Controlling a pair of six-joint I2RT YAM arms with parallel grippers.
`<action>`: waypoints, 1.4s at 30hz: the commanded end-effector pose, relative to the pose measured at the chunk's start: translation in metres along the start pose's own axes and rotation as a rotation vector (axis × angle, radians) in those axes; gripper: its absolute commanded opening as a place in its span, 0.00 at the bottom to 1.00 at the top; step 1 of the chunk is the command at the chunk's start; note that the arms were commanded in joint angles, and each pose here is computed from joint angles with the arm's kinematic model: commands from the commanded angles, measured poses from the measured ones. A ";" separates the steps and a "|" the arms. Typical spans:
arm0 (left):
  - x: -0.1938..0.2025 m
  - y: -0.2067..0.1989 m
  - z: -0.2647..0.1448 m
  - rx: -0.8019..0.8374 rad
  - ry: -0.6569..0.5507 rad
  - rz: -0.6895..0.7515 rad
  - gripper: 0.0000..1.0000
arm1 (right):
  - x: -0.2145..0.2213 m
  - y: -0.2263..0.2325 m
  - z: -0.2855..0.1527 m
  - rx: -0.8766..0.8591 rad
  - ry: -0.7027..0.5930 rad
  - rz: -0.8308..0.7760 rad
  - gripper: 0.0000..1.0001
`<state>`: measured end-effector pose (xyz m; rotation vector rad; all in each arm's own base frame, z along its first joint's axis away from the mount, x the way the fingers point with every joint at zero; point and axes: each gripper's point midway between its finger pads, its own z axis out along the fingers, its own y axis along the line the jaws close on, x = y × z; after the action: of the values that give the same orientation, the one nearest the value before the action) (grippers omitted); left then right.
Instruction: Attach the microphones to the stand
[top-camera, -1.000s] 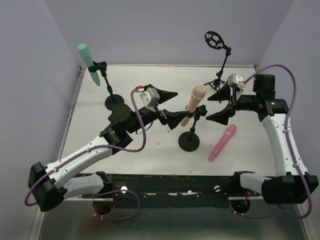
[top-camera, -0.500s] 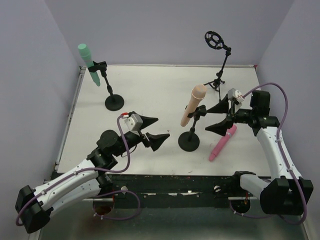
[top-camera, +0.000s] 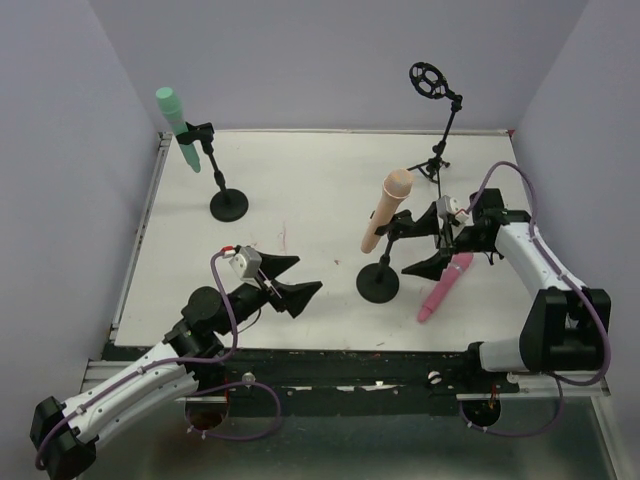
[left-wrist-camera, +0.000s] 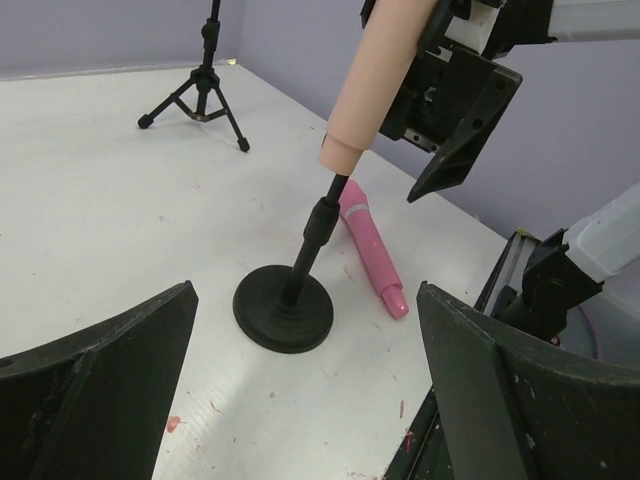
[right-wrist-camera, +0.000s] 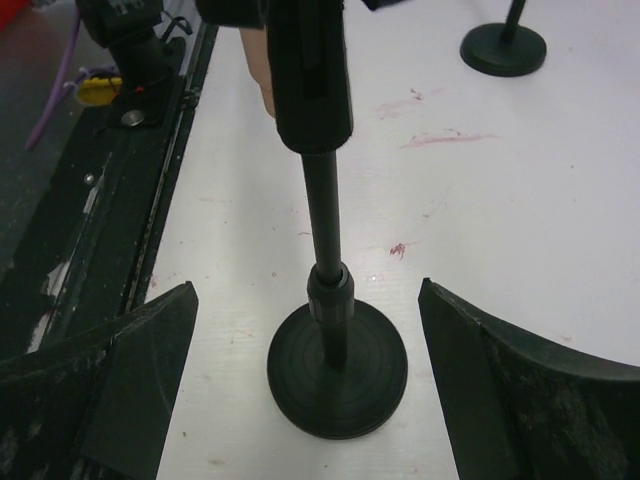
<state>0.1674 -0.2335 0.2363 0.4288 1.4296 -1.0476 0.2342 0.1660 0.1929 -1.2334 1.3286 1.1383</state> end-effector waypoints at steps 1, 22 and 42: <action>0.000 0.005 -0.001 -0.031 -0.009 -0.039 0.99 | -0.024 0.009 0.015 -0.083 -0.113 -0.082 0.98; -0.014 -0.003 0.003 -0.024 0.031 -0.022 0.99 | -0.040 0.013 0.024 -0.132 -0.122 0.068 1.00; -0.009 -0.006 -0.004 -0.012 0.036 -0.044 0.99 | -0.045 -0.065 -0.055 0.515 0.173 0.119 1.00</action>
<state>0.1662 -0.2294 0.2460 0.3898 1.4808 -1.0579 0.2546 0.1354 0.2150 -1.1306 1.6080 0.9795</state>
